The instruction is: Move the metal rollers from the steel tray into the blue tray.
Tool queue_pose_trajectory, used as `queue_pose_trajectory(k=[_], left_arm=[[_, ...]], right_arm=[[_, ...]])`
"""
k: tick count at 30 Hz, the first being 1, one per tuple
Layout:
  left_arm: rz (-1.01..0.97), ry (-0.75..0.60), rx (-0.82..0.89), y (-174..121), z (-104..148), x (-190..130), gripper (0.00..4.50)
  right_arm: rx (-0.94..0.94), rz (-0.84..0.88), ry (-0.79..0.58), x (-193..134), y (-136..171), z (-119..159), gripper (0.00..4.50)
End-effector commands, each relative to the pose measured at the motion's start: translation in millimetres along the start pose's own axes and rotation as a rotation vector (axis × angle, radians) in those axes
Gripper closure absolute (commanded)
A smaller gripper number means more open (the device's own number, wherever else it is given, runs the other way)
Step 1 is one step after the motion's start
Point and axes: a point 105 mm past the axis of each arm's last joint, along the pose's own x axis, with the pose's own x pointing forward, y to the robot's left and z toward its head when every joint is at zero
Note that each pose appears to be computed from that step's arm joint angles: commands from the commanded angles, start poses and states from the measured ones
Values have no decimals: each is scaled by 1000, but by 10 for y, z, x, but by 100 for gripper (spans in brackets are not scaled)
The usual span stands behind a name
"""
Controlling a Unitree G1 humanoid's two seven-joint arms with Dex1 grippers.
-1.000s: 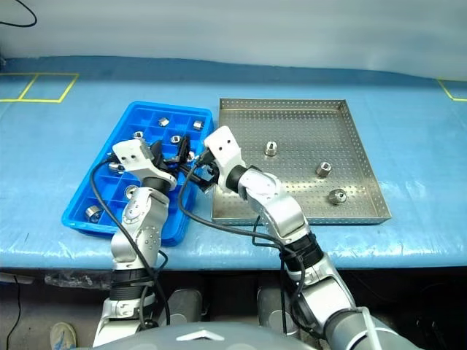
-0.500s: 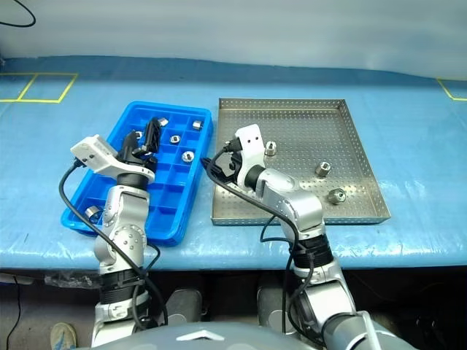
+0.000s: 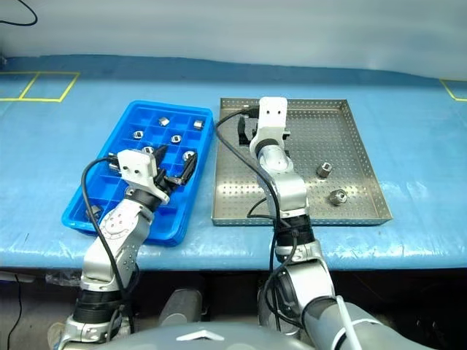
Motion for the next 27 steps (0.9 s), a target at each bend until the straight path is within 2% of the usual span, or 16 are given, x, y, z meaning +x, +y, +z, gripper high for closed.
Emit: queue_pose_trajectory(k=[1,3,5,12,17,21,27], left_arm=[[-49,-31,34,-149,101,-55,35],[-48,-19,34,-179,64,-99,35],[-36,-14,24,-189,43,-135,35],[6,-6,12,-187,11,-219,35],[19,-3,8,-183,7,-245,35],[12,-10,-2,-205,32,-228,32],[-11,-12,8,-233,48,-184,32]], right_arm=[[62,-84,-8,71,-75,117,0],[100,-130,39,120,-109,66,0],[133,-104,71,155,-63,33,0],[102,-68,191,214,-9,-212,0],[96,-146,274,203,-115,-406,0],[52,-223,264,205,-252,-415,82],[43,-288,265,191,-397,-438,279]])
